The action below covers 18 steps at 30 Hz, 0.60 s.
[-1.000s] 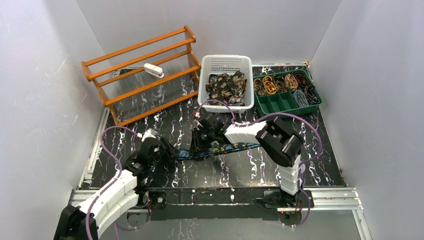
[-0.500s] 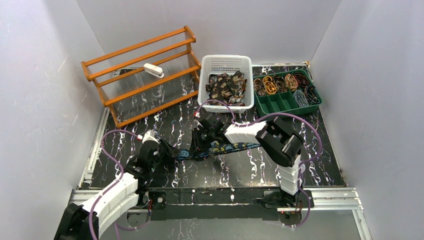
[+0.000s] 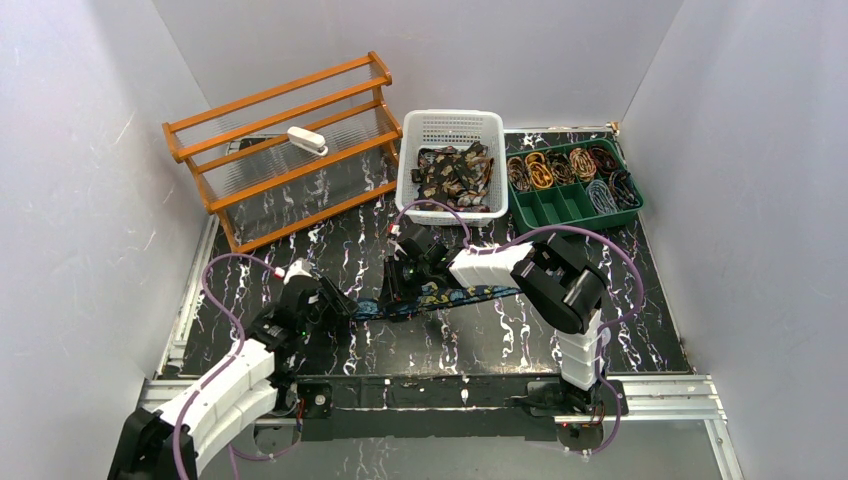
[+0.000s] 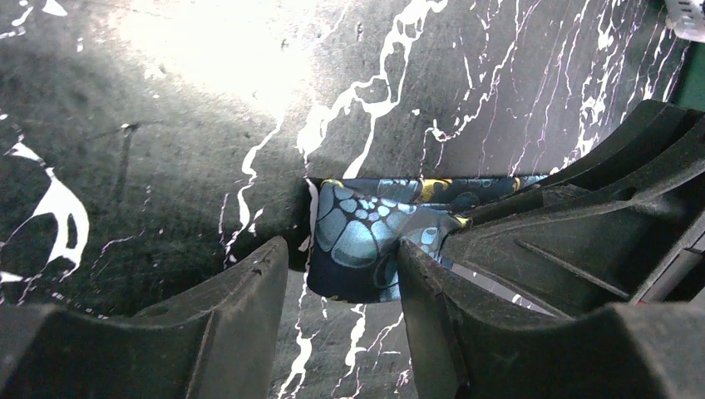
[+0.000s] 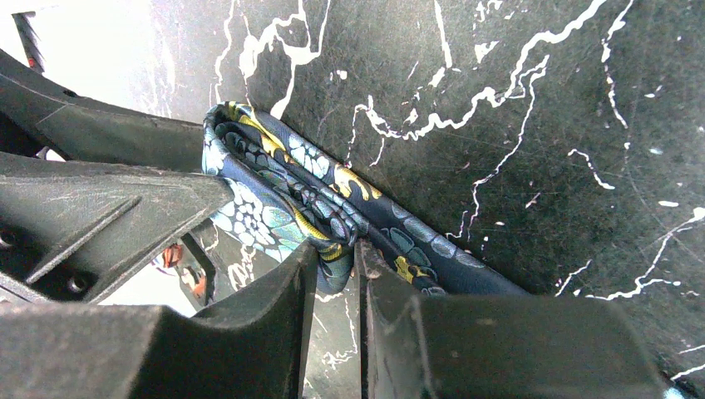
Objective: Roll the ties
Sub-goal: Roll the tie at the center of the board.
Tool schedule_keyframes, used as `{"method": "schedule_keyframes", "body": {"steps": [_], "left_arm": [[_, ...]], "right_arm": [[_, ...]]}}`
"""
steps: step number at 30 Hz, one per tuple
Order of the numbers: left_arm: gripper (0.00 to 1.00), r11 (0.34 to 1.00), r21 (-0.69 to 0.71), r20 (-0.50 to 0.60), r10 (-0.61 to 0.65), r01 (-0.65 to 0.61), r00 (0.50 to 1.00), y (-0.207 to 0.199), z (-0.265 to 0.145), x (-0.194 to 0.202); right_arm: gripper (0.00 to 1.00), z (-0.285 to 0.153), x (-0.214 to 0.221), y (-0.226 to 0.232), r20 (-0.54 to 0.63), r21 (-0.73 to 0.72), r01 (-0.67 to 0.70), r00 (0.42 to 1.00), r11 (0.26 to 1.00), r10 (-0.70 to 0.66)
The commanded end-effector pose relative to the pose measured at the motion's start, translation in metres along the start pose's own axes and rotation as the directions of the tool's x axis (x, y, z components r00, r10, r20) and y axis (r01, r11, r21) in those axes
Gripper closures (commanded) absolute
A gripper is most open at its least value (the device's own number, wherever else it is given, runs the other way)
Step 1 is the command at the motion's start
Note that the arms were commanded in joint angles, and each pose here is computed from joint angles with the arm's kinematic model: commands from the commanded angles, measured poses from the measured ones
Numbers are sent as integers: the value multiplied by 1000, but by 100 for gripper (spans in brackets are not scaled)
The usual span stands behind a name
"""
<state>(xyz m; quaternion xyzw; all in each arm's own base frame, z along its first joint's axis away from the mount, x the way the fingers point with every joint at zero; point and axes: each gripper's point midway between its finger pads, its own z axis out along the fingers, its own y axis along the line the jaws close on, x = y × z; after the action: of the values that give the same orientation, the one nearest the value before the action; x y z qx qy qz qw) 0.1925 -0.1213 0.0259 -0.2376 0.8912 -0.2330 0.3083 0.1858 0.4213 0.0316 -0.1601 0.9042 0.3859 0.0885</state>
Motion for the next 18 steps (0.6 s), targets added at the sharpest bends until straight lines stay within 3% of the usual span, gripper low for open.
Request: {"method": "schedule_keyframes", "body": {"steps": [1, 9, 18], "left_arm": [[50, 997, -70, -68, 33, -38, 997, 16, 4, 12], [55, 999, -34, -44, 3, -5, 999, 15, 9, 14], [70, 1000, 17, -34, 9, -8, 999, 11, 12, 15]], "right_arm": [[69, 7, 17, -28, -48, 85, -8, 999, 996, 12], [69, 7, 19, -31, -49, 94, -16, 999, 995, 21], [68, 4, 14, -23, -41, 73, -5, 999, 997, 8]]}}
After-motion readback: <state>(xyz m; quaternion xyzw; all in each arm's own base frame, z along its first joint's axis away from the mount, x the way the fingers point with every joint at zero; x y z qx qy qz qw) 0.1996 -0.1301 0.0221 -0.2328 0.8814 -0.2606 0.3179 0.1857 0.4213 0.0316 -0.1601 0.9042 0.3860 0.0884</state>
